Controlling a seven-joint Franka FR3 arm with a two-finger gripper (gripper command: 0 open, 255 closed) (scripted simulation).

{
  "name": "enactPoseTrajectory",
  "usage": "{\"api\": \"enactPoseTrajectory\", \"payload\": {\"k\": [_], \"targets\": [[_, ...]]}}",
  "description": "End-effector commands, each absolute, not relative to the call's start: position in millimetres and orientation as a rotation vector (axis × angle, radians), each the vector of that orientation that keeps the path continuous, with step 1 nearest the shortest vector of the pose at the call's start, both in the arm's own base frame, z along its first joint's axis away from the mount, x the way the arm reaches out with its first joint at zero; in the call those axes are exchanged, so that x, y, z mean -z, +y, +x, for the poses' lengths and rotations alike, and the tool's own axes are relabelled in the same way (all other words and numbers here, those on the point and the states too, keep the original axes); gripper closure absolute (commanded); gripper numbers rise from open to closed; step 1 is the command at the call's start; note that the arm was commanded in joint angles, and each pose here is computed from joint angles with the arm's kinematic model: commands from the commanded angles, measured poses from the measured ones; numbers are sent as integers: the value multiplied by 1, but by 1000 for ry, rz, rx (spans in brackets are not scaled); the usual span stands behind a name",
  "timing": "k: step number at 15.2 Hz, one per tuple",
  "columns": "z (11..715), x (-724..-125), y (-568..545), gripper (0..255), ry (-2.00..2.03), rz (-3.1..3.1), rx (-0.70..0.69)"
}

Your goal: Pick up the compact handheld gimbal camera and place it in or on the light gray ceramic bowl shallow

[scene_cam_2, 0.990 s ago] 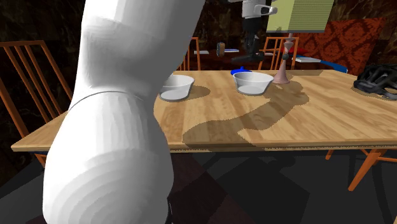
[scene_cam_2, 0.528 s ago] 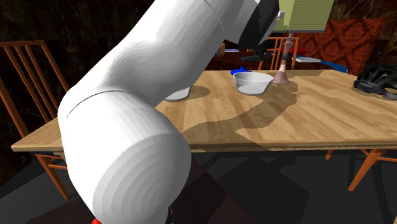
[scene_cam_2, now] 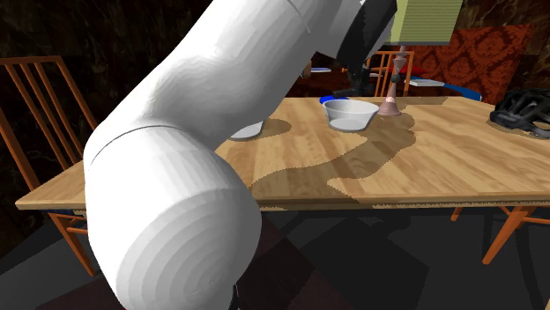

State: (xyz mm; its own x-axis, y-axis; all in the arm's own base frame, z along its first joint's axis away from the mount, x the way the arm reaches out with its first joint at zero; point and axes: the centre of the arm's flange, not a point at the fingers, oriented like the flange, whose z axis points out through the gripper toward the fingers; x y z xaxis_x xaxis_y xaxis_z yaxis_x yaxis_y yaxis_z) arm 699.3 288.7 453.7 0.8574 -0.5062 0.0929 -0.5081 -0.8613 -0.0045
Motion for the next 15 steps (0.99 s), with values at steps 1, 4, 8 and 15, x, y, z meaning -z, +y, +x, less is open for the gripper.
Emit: {"api": "enactPoseTrajectory", "payload": {"k": [1,4,8,15], "targets": [[698,-443,290,255,-821,3009,-142],[698,-424,290,255,-821,3009,-142],[698,-424,290,255,-821,3009,-142],[698,-424,290,0,-821,3009,-142]]}}
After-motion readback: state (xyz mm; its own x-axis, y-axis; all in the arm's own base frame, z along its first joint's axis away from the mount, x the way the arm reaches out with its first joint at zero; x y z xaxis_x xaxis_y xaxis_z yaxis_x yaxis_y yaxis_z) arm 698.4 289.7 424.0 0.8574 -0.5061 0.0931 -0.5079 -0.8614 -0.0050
